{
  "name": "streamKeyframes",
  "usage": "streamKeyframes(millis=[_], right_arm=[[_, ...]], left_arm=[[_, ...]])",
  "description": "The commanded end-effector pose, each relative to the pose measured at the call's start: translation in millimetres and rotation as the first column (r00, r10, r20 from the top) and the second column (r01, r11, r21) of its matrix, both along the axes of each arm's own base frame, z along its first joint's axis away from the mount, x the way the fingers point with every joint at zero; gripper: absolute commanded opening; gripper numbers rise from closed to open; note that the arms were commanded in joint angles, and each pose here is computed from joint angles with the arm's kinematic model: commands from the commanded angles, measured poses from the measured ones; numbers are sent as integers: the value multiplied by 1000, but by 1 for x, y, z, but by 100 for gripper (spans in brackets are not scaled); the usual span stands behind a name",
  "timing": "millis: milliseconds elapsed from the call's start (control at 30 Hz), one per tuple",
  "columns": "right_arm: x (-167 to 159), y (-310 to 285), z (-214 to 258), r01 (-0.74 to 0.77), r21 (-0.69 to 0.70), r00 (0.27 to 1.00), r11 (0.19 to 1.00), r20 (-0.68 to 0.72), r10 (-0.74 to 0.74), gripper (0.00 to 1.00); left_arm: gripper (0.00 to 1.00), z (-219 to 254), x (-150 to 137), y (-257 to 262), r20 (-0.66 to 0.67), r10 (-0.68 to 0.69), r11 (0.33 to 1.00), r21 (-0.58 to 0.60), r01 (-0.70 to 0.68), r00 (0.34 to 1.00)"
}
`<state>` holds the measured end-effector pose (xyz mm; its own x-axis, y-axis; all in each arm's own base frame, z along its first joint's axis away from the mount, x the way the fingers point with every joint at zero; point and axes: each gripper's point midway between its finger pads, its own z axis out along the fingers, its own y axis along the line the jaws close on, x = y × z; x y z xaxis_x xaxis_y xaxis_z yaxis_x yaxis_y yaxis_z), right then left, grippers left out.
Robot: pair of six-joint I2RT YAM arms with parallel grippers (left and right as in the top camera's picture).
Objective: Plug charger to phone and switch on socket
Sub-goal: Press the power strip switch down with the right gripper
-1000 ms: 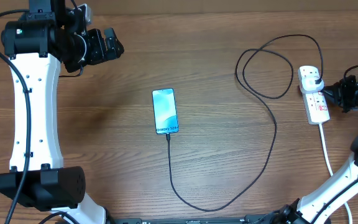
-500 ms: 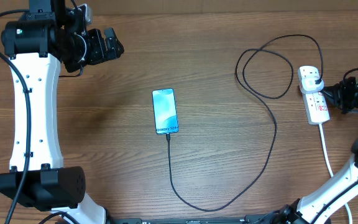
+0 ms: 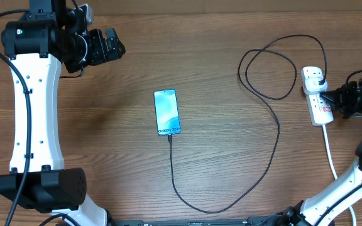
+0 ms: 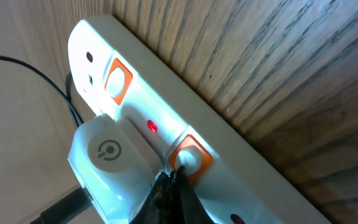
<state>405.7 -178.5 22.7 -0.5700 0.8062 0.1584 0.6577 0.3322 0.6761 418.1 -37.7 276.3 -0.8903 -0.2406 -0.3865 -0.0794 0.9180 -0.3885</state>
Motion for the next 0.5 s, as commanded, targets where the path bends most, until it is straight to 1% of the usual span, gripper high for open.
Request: streamKeyframes(millis=[0, 167, 267, 400, 467], right_arm=[[-17, 18, -36, -44, 1, 993, 999, -108, 43, 4], [-8, 7, -35, -23, -32, 997, 999, -68, 21, 4], [-5, -6, -33, 22, -40, 998, 999, -53, -24, 4], [-4, -34, -19, 82, -54, 996, 995, -21, -83, 4], [-2, -42, -9, 100, -38, 995, 994, 18, -99, 4]], left_arm=[[100, 5, -1, 3, 13, 15, 1000, 2, -15, 1000], [100, 5, 0, 3, 12, 15, 1000, 2, -15, 1000], [100, 5, 0, 3, 12, 15, 1000, 2, -15, 1000], [100, 5, -1, 3, 12, 15, 1000, 2, -15, 1000], [100, 5, -1, 3, 12, 15, 1000, 2, -15, 1000]])
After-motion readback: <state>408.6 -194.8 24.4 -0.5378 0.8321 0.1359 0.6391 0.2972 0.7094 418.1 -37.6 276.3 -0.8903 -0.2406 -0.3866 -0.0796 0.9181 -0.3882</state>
